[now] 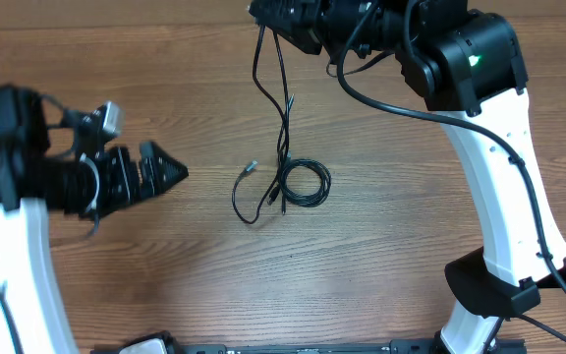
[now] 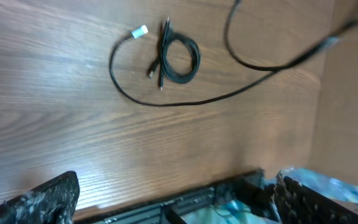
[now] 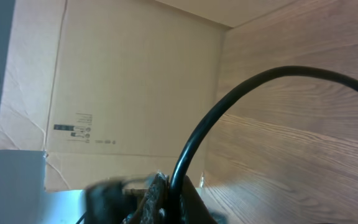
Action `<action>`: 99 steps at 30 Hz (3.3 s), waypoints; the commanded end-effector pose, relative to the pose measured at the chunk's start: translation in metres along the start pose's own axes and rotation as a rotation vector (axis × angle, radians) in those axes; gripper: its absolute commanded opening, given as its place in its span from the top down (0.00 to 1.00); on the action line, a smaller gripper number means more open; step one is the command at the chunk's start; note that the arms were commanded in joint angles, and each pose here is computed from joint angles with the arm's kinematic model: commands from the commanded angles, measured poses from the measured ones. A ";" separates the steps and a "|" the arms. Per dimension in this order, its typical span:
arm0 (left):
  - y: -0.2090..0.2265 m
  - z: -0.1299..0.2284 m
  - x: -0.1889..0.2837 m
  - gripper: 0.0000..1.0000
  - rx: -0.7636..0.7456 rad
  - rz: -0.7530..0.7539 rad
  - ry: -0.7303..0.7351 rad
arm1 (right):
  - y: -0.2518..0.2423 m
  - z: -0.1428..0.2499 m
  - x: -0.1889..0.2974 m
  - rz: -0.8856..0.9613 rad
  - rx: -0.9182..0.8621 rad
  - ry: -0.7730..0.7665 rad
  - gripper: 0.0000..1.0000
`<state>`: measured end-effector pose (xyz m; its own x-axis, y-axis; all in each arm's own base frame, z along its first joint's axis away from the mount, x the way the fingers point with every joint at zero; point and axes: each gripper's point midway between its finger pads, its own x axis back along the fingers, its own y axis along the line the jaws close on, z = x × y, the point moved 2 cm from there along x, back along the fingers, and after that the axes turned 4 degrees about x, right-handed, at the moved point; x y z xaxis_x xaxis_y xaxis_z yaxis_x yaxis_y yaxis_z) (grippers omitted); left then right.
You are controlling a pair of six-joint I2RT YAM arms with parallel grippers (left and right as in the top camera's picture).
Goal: Untangle cables
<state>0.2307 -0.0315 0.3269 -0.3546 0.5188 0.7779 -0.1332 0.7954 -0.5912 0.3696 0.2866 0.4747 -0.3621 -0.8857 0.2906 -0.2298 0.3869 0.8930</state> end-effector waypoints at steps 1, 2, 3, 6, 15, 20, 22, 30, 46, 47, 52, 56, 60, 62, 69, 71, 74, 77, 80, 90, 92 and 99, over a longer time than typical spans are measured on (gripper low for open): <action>-0.011 0.019 0.023 0.01 -0.048 -0.029 -0.099 | 0.004 -0.003 0.007 0.001 0.044 -0.022 0.96; -0.013 0.022 0.027 0.00 -0.059 -0.028 -0.115 | 0.004 -0.003 0.007 0.000 0.044 -0.022 0.96; -0.015 0.026 0.030 0.00 -0.068 -0.026 -0.128 | 0.004 -0.003 0.007 0.000 0.045 -0.023 0.96; -0.020 0.035 0.038 0.01 -0.076 -0.020 -0.166 | 0.006 -0.005 0.007 -0.009 0.050 -0.030 0.96; -0.032 0.040 0.041 0.01 -0.113 0.040 -0.173 | 0.023 -0.011 0.007 -0.083 -0.008 -0.050 0.96; -0.042 0.043 0.041 0.00 -0.192 0.107 -0.162 | 0.037 -0.008 0.009 -0.150 0.018 -0.013 0.96; -0.047 0.044 0.041 0.00 -0.196 0.136 -0.159 | 0.038 -0.004 0.009 -0.162 0.019 0.011 0.96; -0.067 0.064 0.034 0.00 -0.336 0.190 -0.082 | 0.040 -0.003 0.009 -0.170 0.023 0.015 0.96; -0.082 0.068 0.025 0.00 -0.464 0.213 -0.046 | 0.040 -0.010 0.010 -0.168 -0.216 -0.002 0.96; -0.079 0.061 0.024 0.00 -0.472 0.183 -0.066 | 0.045 -0.013 0.011 -0.188 -0.223 -0.009 0.96; -0.072 0.050 0.015 0.00 -0.434 0.143 -0.049 | 0.057 -0.018 0.014 -0.239 -0.221 -0.025 0.96; -0.075 0.045 0.007 0.02 -0.418 0.178 -0.007 | 0.059 -0.019 0.014 -0.246 -0.229 -0.027 0.96; -0.079 0.035 0.003 0.07 -0.442 0.197 -0.018 | 0.057 -0.024 0.014 -0.235 -0.255 -0.059 0.96; -0.081 0.031 0.003 0.06 -0.458 0.203 -0.041 | 0.054 -0.029 0.014 -0.227 -0.301 -0.088 0.96; -0.093 0.019 0.005 0.07 -0.509 0.253 -0.097 | 0.052 -0.034 0.014 -0.218 -0.346 -0.122 0.96; -0.094 0.017 0.006 0.07 -0.517 0.254 -0.107 | 0.050 -0.036 0.013 -0.214 -0.349 -0.133 0.96; -0.101 0.012 0.008 0.05 -0.561 0.286 -0.135 | 0.047 -0.036 0.009 -0.209 -0.361 -0.126 0.96; -0.116 0.006 0.014 0.00 -0.612 0.363 -0.179 | 0.044 -0.030 0.002 -0.191 -0.376 -0.105 0.96; -0.127 -0.009 0.020 0.00 -0.612 0.389 -0.249 | 0.041 -0.019 -0.004 -0.165 -0.396 -0.075 0.96; -0.118 -0.043 0.016 0.00 -0.590 0.265 -0.363 | 0.053 -0.003 -0.009 -0.197 -0.419 0.011 0.96; -0.121 -0.046 0.012 0.00 -0.594 0.293 -0.348 | 0.060 -0.001 -0.008 -0.224 -0.405 0.032 0.96; -0.130 -0.066 0.001 0.00 -0.604 0.355 -0.350 | 0.074 0.012 -0.010 -0.264 -0.382 0.093 0.96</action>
<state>0.3061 -0.1057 0.4128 -0.5929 0.6857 0.4223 0.5077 0.7253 -0.4649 0.3568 0.3216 0.5275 -0.2996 -0.9516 0.0680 0.0531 0.0546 0.9971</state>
